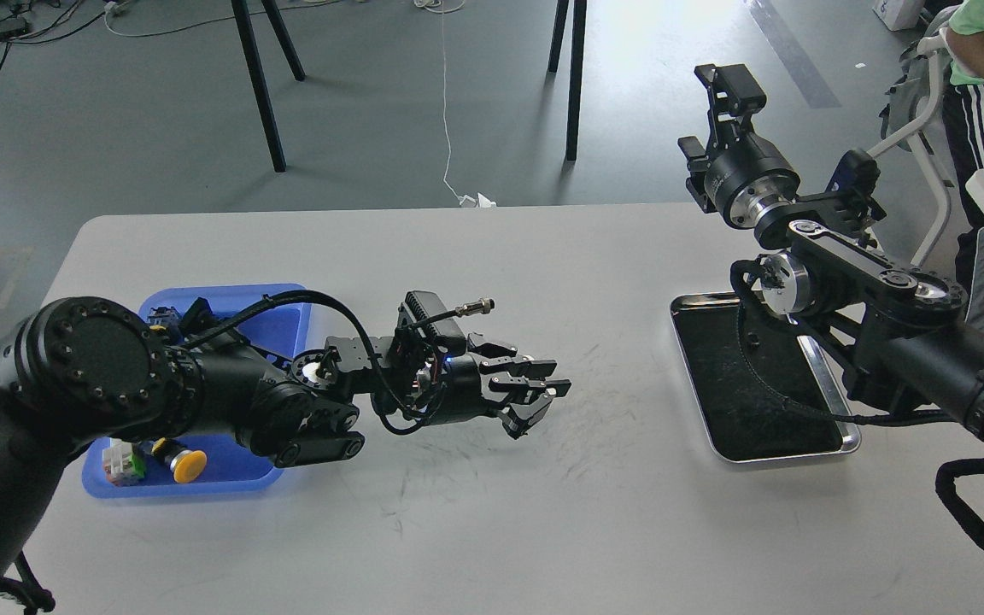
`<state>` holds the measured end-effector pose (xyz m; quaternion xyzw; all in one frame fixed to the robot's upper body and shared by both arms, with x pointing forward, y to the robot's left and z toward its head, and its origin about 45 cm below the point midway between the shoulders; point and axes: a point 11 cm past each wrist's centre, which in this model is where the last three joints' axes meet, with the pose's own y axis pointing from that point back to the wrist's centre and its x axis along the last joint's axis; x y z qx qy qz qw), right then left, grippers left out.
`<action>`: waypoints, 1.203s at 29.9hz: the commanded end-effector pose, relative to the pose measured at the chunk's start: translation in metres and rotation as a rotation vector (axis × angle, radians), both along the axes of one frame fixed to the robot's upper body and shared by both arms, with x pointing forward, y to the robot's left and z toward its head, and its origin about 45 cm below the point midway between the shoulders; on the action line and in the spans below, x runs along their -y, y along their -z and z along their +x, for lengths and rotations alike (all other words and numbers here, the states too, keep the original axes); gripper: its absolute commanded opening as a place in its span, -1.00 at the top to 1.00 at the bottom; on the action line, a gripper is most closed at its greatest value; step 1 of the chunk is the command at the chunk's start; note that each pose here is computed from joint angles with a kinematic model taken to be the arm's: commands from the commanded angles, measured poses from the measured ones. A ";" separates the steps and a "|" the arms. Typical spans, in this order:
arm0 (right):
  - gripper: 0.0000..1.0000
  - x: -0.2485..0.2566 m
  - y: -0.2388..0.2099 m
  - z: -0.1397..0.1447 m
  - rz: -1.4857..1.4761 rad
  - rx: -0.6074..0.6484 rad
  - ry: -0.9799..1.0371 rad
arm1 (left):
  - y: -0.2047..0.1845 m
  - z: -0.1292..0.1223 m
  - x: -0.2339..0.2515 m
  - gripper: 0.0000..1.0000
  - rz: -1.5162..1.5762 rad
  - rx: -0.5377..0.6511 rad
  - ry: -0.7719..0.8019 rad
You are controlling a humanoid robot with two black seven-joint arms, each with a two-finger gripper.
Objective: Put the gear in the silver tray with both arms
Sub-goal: 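Release the gear on the table and raise the left arm away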
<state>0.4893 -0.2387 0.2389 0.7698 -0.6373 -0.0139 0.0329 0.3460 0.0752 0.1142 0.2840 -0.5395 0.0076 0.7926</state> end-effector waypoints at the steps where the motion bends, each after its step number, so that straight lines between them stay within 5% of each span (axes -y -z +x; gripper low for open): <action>1: -0.91 -0.001 -0.001 0.000 -0.001 0.002 -0.002 | -0.003 0.003 0.001 0.17 -0.020 0.010 -0.016; 10: -0.97 0.006 -0.002 0.000 -0.013 -0.003 -0.001 | -0.022 0.017 0.011 -0.54 -0.144 -0.017 -0.134; 21: -0.96 0.002 -0.010 -0.002 -0.056 -0.006 -0.049 | -0.085 0.091 -0.100 -0.83 -0.368 0.041 -0.570; 36: -0.93 -0.051 0.006 -0.026 -0.537 -0.154 -0.372 | -0.136 0.124 -0.222 -0.95 -0.687 0.036 -1.050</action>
